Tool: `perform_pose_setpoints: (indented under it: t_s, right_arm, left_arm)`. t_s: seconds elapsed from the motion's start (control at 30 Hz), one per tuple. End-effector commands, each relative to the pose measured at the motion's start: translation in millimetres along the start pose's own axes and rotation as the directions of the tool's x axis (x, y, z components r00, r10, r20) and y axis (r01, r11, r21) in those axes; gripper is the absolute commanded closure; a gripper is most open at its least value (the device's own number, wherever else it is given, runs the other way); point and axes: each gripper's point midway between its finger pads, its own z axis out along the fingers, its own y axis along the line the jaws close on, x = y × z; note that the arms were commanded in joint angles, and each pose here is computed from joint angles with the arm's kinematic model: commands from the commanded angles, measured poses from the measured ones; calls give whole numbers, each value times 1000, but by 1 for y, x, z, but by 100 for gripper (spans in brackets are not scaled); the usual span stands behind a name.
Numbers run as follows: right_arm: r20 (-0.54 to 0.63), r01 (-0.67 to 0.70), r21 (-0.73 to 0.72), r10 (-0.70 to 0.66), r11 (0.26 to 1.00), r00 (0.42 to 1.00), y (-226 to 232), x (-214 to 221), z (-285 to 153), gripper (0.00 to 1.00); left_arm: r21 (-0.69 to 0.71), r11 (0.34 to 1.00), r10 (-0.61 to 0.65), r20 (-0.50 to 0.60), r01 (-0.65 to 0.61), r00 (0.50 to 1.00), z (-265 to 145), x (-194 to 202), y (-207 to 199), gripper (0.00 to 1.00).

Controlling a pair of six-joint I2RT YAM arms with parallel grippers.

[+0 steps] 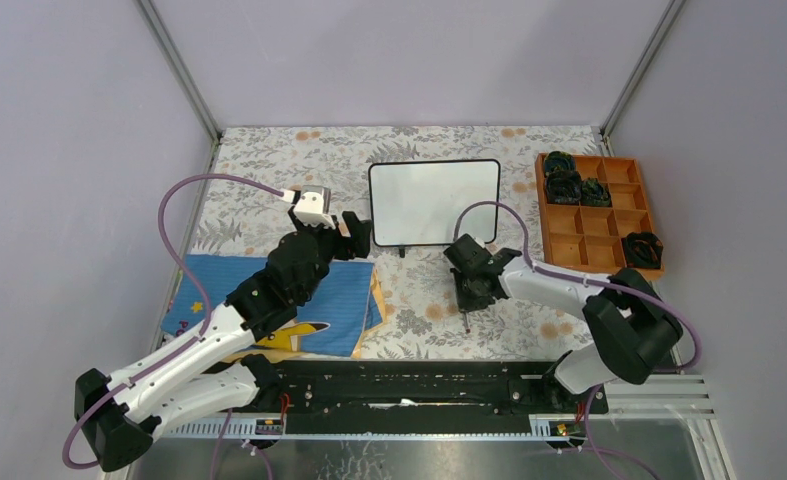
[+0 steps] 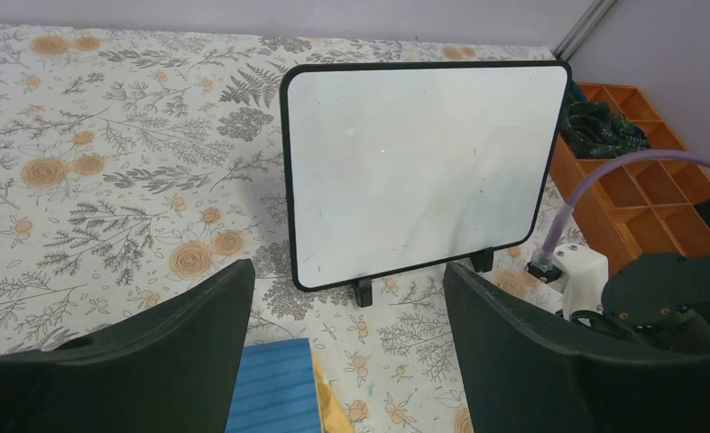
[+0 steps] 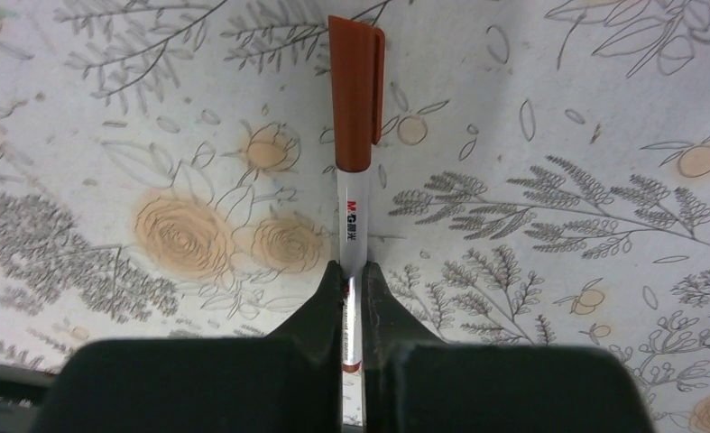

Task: Write a sentence on the whiteboard
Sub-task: Open the whiteboard marker at the center of the board.

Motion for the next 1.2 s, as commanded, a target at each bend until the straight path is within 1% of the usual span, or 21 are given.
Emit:
perform_pose_setpoints:
  t_s: [0.0, 0.13, 0.23, 0.37, 0.47, 0.5, 0.6, 0.7, 0.77, 0.83, 0.93, 1.0, 1.17]
  right_arm:
    - [127, 16, -140, 2, 990, 992, 21, -18, -24, 100]
    - [273, 54, -250, 17, 967, 962, 32, -36, -59, 100]
    - [376, 115, -333, 20, 936, 926, 39, -42, -89, 100]
    - [501, 271, -470, 1, 840, 865, 58, -41, -138, 100]
    - [580, 365, -524, 9, 770, 814, 67, -39, -171, 100]
    - [601, 389, -535, 14, 750, 799, 70, -39, -181, 100]
    - [656, 454, -561, 37, 692, 754, 76, -39, -207, 100]
    - [691, 496, -578, 64, 648, 720, 84, -42, -226, 100]
    - [705, 515, -585, 79, 626, 705, 88, -46, -234, 100]
    - [715, 540, -592, 82, 597, 694, 95, -48, -239, 100]
    - [725, 569, -596, 75, 567, 685, 102, -52, -248, 100]
    - [749, 597, -589, 92, 545, 656, 105, -56, -260, 100]
    - [772, 629, -575, 93, 523, 629, 106, -54, -272, 100]
  left_arm:
    - [52, 999, -18, 66, 14, 998, -5, -19, -10, 16]
    - [70, 997, -25, 101, 18, 995, -9, -26, -11, 14]
    - [129, 991, -40, 134, 23, 990, -15, -32, -18, 12]
    - [305, 952, -80, 173, 24, 982, -27, -38, -46, 9]
    - [460, 887, -130, 173, 37, 976, -42, -50, -74, 8]
    - [518, 855, -141, 164, 37, 976, -48, -55, -86, 8]
    - [685, 727, -153, 103, 41, 983, -68, -62, -123, 8]
    - [772, 627, -154, -7, 103, 988, -76, -57, -148, 9]
    - [798, 585, -154, -66, 145, 986, -77, -54, -159, 9]
    - [810, 563, -145, -100, 166, 984, -75, -54, -167, 9]
    - [817, 546, -124, -138, 184, 983, -72, -54, -175, 9]
    - [822, 535, -111, -160, 195, 981, -72, -52, -179, 11]
    - [817, 529, -110, -205, 232, 973, -70, -44, -181, 14]
